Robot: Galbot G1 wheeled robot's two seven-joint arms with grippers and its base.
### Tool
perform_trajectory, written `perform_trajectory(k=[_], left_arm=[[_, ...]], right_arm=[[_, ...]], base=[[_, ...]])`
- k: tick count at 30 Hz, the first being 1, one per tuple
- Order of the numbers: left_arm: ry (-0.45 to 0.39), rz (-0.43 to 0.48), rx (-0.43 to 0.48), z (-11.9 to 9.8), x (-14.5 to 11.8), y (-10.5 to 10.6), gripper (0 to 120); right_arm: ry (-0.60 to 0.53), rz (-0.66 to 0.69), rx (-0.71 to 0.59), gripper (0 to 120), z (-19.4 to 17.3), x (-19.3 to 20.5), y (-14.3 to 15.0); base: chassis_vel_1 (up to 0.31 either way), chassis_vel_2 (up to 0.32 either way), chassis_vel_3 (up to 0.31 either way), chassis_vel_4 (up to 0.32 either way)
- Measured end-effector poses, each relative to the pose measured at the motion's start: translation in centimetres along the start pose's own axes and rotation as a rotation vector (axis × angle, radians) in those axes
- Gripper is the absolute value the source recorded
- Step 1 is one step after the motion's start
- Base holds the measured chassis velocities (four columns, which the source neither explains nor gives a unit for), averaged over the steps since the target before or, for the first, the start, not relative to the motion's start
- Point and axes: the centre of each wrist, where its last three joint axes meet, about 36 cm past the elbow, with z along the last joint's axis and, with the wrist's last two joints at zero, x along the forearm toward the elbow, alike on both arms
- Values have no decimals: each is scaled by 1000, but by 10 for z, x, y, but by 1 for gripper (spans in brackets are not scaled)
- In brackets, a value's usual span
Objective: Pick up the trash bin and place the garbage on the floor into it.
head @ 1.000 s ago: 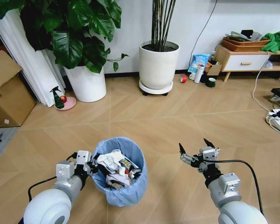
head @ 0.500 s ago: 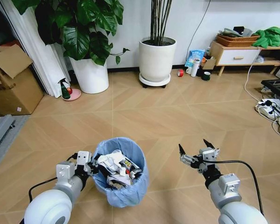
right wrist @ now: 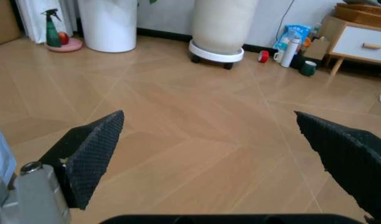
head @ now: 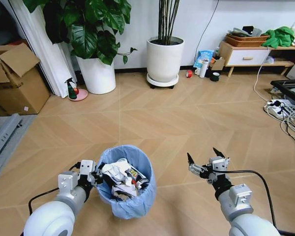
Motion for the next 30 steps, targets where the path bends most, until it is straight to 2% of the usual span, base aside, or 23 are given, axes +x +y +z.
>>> perform_trajectory(k=[30], left_arm=[[0,0,8,2,0,-2,0]], right_arm=[[1,-1,-6,100,3,-1,0]], base=[[153,-155,-159,153]])
